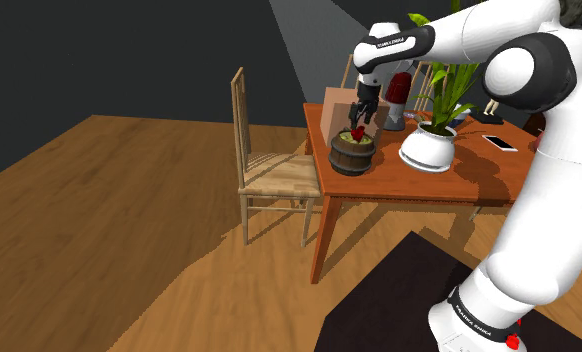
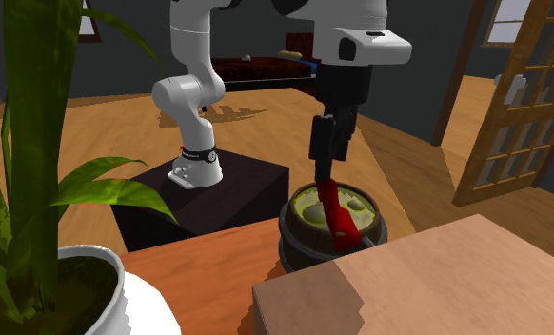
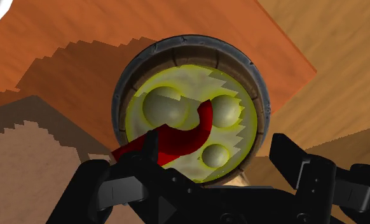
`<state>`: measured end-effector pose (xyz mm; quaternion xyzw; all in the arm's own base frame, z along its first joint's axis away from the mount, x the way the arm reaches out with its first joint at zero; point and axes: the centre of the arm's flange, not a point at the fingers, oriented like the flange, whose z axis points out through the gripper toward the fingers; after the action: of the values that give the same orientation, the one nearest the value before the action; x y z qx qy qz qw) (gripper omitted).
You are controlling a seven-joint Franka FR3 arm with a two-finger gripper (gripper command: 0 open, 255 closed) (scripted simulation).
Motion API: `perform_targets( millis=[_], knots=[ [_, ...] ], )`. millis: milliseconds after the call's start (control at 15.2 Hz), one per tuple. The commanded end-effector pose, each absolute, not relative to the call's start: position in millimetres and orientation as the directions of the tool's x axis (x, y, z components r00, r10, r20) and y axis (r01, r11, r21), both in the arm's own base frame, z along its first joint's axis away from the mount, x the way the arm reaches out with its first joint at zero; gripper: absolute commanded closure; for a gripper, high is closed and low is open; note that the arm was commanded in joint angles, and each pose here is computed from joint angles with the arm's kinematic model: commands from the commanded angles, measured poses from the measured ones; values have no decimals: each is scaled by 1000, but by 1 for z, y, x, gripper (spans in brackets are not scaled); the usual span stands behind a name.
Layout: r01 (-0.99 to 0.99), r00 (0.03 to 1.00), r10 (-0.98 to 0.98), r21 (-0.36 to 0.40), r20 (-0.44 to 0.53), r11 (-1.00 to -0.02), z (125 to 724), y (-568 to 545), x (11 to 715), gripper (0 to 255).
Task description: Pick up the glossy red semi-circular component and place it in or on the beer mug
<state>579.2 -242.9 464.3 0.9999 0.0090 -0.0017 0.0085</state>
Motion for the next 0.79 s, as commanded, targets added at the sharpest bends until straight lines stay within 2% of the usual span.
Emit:
perform_targets(
  millis=[0, 264, 726],
  knots=[
    [18, 1000, 18, 17, -4, -1000, 464, -243, 579, 0],
    [18, 1000, 18, 17, -4, -1000, 514, -242, 579, 0],
    [18, 1000, 18, 17, -4, -1000, 514, -242, 579, 0]
  ],
)
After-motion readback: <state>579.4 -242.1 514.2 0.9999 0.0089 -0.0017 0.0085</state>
